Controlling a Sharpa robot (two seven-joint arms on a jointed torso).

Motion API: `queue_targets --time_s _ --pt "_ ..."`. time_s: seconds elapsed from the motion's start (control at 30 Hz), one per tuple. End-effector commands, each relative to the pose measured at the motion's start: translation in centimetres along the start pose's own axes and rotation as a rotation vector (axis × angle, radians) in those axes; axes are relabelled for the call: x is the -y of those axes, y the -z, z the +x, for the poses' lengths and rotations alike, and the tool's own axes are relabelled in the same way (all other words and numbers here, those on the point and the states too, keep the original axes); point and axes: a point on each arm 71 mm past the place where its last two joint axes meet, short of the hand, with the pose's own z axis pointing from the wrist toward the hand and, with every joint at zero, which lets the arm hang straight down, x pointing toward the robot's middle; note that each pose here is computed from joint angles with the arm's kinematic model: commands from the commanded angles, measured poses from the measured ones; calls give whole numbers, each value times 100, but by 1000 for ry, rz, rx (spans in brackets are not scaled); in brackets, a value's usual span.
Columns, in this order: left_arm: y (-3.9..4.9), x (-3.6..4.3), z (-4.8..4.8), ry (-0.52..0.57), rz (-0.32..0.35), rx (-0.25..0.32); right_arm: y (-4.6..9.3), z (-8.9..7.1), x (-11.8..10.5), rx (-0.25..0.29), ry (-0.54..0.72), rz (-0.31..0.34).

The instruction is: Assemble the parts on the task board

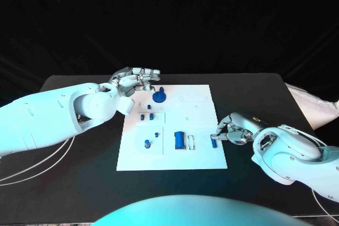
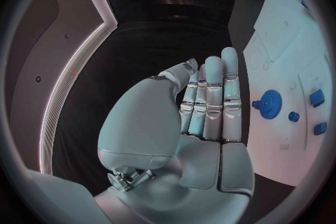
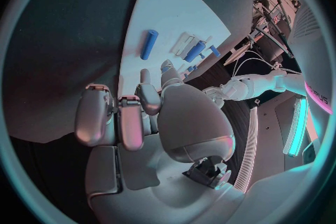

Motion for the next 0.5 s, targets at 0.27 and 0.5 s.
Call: queue_targets --time_s 0.27,0.5 --pt "1 7 18 0 8 -21 -72 111 32 -41 55 52" --pt "-1 6 16 0 7 -21 -90 155 2 -67 68 52"
